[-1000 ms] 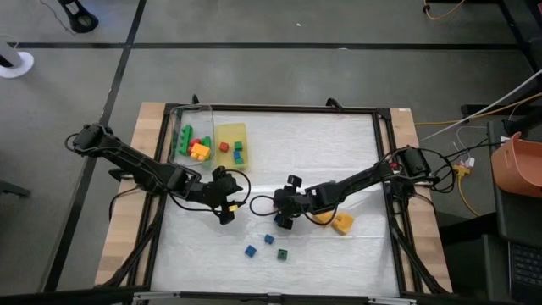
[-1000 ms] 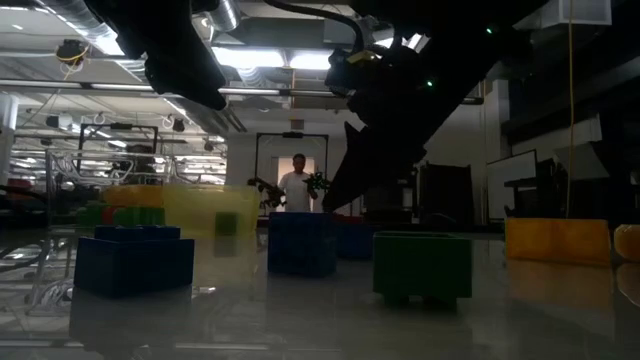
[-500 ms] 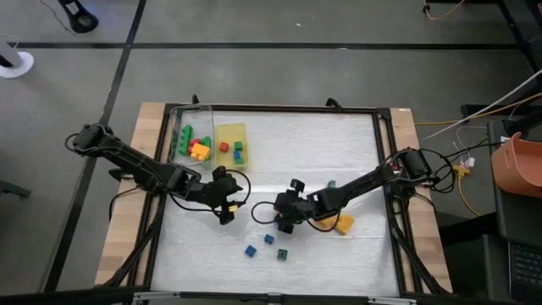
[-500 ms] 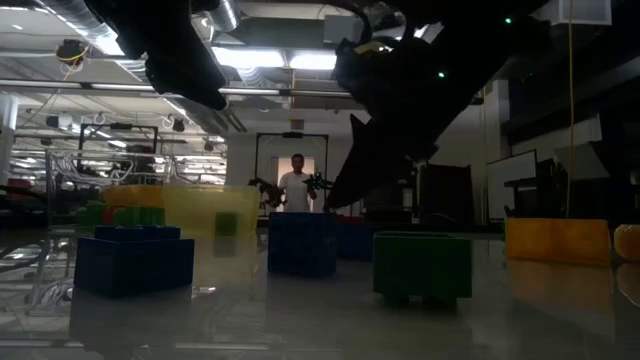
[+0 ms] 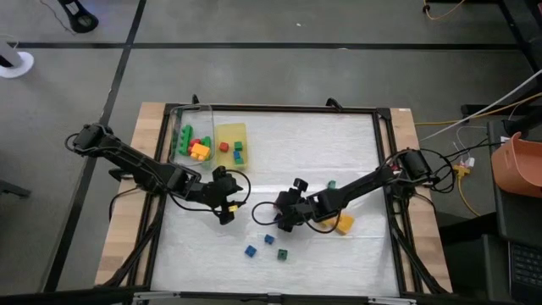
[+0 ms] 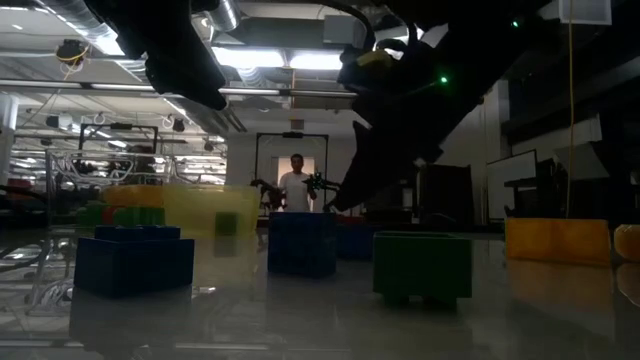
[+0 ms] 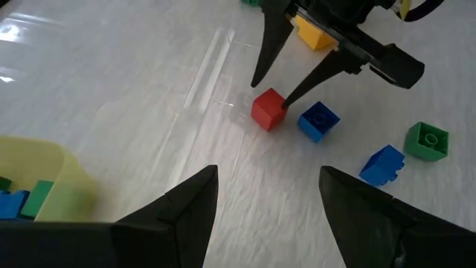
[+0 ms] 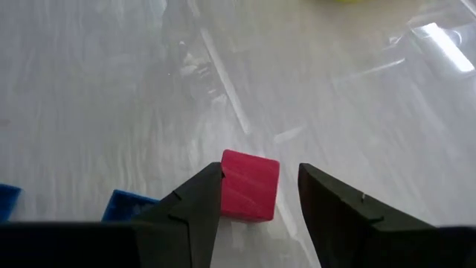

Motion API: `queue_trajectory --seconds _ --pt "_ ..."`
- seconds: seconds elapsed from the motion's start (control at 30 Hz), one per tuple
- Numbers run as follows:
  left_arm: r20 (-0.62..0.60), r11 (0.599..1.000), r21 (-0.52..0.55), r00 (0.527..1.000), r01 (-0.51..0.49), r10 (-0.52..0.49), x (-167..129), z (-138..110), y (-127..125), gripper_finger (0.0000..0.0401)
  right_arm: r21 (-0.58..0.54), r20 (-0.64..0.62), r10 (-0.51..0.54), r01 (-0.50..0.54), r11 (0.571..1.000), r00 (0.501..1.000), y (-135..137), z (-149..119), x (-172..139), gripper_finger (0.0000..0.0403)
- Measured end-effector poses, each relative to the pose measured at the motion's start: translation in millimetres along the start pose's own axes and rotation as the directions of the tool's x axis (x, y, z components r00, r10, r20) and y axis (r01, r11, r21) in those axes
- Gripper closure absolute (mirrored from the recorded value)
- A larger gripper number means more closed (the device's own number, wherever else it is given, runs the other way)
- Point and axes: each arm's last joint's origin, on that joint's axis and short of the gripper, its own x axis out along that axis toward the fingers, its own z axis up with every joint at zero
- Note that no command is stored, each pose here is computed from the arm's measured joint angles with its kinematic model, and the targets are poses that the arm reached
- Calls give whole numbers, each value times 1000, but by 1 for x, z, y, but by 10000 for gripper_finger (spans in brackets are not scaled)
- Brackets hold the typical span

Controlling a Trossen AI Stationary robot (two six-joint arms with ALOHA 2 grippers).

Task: Sort blocks by size
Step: Put the small red game piece into the yellow bin

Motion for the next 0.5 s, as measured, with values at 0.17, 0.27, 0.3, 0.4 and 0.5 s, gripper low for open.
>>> queue_trajectory --seconds 0.17,0.27,0.3,0.4,0.5 --pt "0 1000 0 1000 0 0 0 0 0 180 38 1 0 0 999 1000 0 0 0 226" --pt "0 1000 0 1000 0 0 0 0 0 180 65 0 1 -1 998 1000 0 0 0 226" --pt "0 1000 0 1000 0 0 0 0 0 180 73 0 1 -1 997 1000 0 0 0 226" --pt "0 1000 0 1000 0 0 0 0 0 180 95 -2 5 -5 995 1000 0 0 0 226" --pt "0 1000 0 1000 0 0 0 0 0 180 97 -4 8 -8 995 1000 0 0 0 226"
